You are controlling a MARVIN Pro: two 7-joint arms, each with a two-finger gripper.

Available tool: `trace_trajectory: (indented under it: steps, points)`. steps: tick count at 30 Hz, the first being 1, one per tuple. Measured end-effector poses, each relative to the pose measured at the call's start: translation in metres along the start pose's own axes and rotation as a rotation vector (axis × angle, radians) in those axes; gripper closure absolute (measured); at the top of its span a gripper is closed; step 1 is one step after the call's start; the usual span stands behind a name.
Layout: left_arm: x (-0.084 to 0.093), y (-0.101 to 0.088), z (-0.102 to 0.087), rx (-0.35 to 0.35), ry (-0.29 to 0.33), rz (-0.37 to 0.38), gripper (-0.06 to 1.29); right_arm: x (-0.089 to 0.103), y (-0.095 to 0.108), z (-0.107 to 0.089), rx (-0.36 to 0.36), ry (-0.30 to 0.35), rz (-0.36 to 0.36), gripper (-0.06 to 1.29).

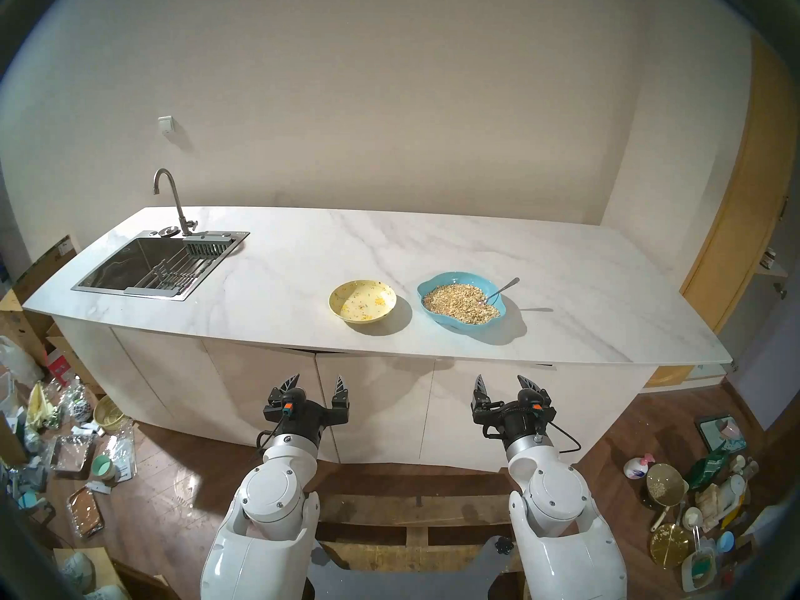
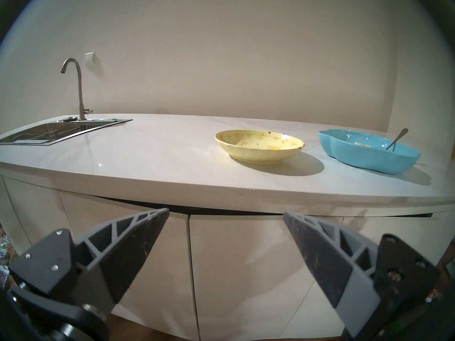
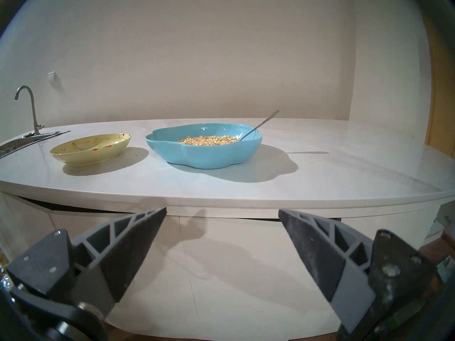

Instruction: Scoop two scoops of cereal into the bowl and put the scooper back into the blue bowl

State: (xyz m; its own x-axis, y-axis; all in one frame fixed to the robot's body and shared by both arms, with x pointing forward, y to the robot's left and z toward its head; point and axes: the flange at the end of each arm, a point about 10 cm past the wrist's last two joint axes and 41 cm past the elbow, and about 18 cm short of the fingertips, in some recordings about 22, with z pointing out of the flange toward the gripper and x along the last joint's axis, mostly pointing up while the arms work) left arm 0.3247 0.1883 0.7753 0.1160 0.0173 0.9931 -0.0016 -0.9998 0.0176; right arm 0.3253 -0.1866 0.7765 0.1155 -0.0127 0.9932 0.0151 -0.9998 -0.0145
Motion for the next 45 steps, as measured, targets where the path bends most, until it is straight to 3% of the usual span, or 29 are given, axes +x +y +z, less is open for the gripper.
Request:
trace_trajectory:
  steps: [12,17,23,25,32,38,41,45]
  points:
    - [-0.001,0.000,0.000,0.001,-0.002,0.000,-0.03,0.004,0.006,0.001,0.001,0.003,0.057,-0.01]
    - [-0.001,0.000,0.000,0.001,-0.003,0.000,-0.03,0.019,0.010,0.012,-0.015,0.034,0.095,-0.01]
    - [-0.002,0.000,0.000,0.001,-0.004,0.001,-0.03,0.055,0.016,0.036,-0.024,0.100,0.154,-0.01]
    - [-0.002,0.000,0.000,0.001,-0.004,0.001,-0.03,0.075,0.016,0.050,-0.024,0.130,0.184,-0.01]
    - [-0.002,0.000,0.000,0.001,-0.004,0.001,-0.03,0.101,0.018,0.078,-0.018,0.154,0.209,-0.01]
    - [-0.002,0.000,0.000,0.001,-0.004,0.001,-0.03,0.108,0.033,0.100,-0.041,0.143,0.227,-0.01]
    - [-0.002,0.000,0.000,0.002,-0.005,0.001,-0.03,0.104,0.050,0.113,-0.079,0.122,0.256,-0.01]
    - [-0.002,0.000,0.000,0.001,-0.005,0.001,-0.03,0.121,0.068,0.125,-0.112,0.146,0.294,-0.01]
